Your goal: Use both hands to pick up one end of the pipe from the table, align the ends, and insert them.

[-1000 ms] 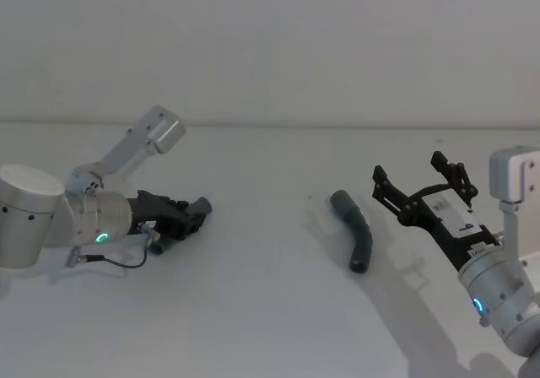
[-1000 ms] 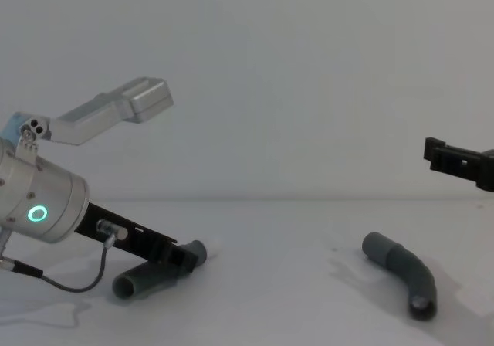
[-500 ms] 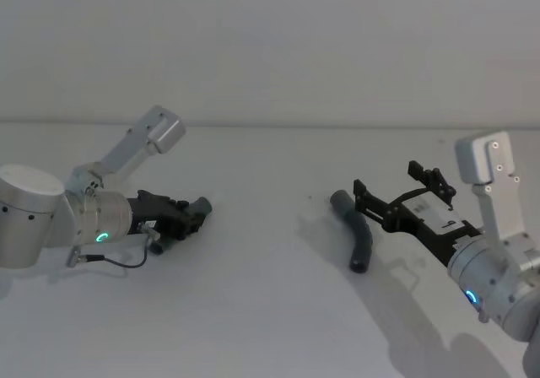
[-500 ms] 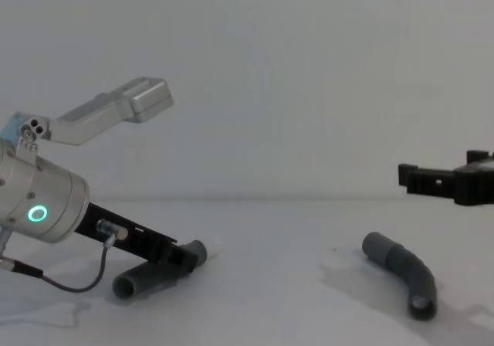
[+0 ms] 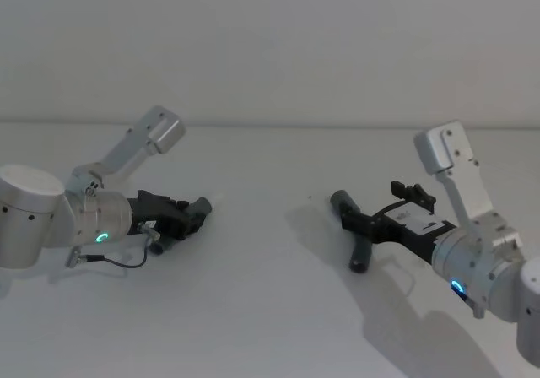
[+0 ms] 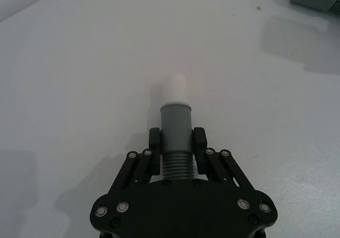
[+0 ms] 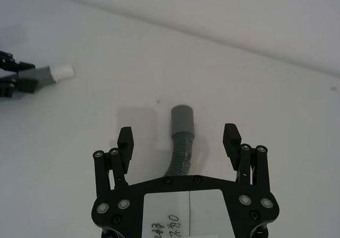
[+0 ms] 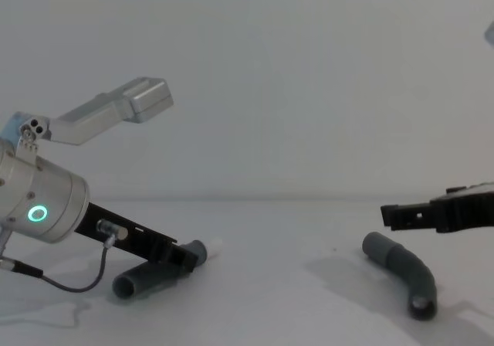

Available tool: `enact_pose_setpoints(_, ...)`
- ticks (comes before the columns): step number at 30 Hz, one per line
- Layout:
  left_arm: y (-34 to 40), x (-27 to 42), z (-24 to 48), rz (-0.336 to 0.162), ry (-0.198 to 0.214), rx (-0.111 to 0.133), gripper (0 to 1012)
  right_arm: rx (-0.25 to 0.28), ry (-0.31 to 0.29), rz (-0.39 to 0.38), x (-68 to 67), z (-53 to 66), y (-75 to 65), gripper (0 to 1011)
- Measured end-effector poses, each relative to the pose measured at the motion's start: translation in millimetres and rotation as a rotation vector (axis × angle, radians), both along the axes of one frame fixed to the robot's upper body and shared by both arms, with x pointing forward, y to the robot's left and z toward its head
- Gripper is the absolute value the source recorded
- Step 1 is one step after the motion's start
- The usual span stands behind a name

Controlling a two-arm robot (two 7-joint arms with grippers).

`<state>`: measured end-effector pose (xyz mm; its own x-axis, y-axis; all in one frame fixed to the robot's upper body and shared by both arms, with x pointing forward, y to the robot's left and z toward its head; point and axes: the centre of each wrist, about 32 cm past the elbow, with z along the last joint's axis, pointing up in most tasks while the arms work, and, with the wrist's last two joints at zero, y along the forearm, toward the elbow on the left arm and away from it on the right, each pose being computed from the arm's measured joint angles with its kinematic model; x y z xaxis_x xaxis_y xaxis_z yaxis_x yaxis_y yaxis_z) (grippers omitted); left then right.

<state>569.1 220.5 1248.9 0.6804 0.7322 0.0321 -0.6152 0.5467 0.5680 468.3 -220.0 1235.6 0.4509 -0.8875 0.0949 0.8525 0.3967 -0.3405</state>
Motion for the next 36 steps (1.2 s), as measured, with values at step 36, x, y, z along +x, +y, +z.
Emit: enact_pose_setpoints(36,0.0,0.0,0.0,0.000,0.000,0.000,353,-0.072,0.188,-0.084,34.5,-12.7,22.3,1001)
